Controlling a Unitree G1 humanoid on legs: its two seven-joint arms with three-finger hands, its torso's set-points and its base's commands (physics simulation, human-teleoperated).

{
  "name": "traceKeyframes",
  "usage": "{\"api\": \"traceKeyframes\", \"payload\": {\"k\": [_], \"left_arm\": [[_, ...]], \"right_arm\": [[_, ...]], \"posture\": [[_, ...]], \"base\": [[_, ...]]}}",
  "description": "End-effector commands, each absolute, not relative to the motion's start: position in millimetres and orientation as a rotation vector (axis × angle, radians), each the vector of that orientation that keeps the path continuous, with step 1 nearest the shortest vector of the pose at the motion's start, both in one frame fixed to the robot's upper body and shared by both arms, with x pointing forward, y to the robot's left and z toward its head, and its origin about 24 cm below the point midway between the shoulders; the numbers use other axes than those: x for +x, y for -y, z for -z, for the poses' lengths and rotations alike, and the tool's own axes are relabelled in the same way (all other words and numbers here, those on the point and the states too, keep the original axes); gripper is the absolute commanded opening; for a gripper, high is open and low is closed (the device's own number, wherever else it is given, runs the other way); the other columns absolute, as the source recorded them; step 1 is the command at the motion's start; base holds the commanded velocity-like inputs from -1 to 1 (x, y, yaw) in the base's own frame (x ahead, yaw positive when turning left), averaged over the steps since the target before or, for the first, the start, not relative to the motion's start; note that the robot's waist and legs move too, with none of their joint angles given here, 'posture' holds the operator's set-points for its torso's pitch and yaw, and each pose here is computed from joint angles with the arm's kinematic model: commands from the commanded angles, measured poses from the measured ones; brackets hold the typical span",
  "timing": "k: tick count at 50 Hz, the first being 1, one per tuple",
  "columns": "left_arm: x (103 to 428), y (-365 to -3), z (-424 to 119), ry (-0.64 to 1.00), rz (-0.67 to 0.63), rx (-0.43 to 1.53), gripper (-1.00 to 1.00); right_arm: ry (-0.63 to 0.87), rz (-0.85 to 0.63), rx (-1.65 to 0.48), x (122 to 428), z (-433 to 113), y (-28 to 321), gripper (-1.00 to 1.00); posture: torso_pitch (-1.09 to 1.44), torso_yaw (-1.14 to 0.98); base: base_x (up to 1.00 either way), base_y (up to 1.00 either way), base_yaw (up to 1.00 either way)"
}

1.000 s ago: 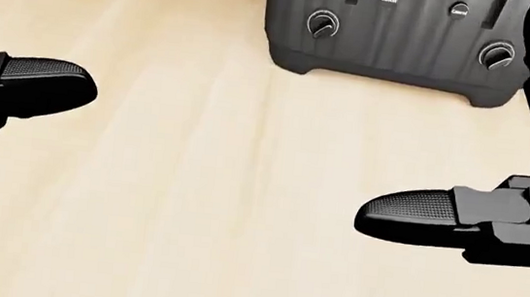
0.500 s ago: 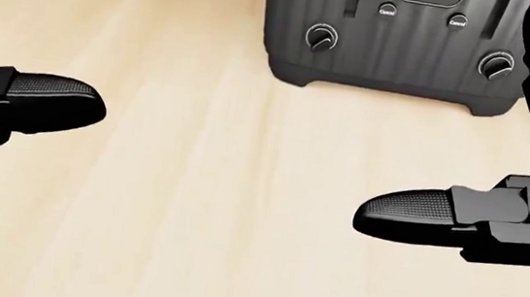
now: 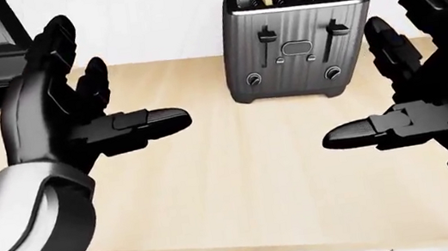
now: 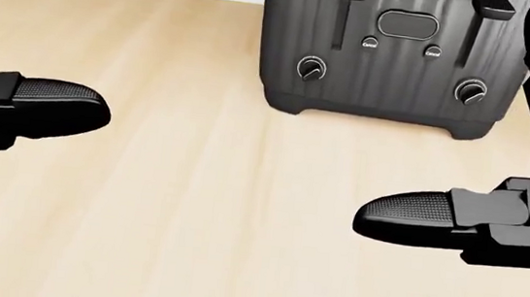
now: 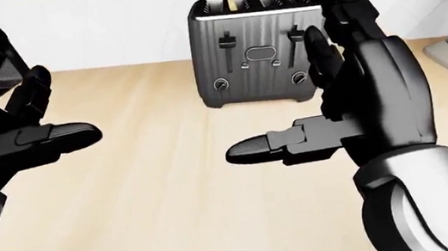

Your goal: Push down the lever of the toaster to turn it on.

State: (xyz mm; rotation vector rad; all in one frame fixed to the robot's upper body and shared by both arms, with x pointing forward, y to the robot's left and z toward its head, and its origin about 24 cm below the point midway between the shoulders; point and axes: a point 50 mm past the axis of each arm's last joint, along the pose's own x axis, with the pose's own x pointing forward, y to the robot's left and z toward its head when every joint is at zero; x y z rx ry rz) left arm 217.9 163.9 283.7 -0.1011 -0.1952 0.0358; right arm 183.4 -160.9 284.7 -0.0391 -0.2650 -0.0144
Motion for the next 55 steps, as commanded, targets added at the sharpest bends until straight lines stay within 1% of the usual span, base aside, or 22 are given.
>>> {"api": "traceKeyframes", "payload": {"k": [1, 12, 31, 37, 45, 52, 55], "left_arm": [[216, -166, -292, 0.244, -0.043, -0.115, 1.00], [221, -163, -286, 0.245, -0.038, -0.117, 1.00], [223, -160, -281, 0.239, -0.025, -0.114, 1.00], [223, -159, -284, 0.247, -0.023, -0.121, 1.00], [226, -157, -283, 0.248, -0.014, -0.119, 1.00], [246, -152, -291, 0.248, -0.004, -0.120, 1.00], [250, -153, -289, 0.247, -0.006, -0.119, 1.00]], "right_arm": [[0.311, 0.038, -0.025, 182, -292, 164, 1.00], [0.309, 0.040, -0.025, 184, -292, 164, 1.00], [0.308, 0.043, -0.022, 183, -292, 165, 1.00], [0.305, 0.043, -0.023, 184, -291, 164, 1.00], [0.305, 0.043, -0.024, 189, -290, 163, 1.00], [0.290, 0.035, -0.040, 209, -296, 157, 1.00], [0.288, 0.031, -0.056, 216, -303, 152, 1.00]], "posture": [[-0.23, 0.00], [-0.27, 0.00], [-0.43, 0.00], [-0.43, 0.00], [-0.43, 0.00], [-0.43, 0.00], [-0.43, 0.00]], "base": [[0.00, 0.00, 0.00], [0.00, 0.00, 0.00], [0.00, 0.00, 0.00], [0.00, 0.00, 0.00], [0.00, 0.00, 0.00], [0.00, 0.00, 0.00], [0.00, 0.00, 0.00]]}}
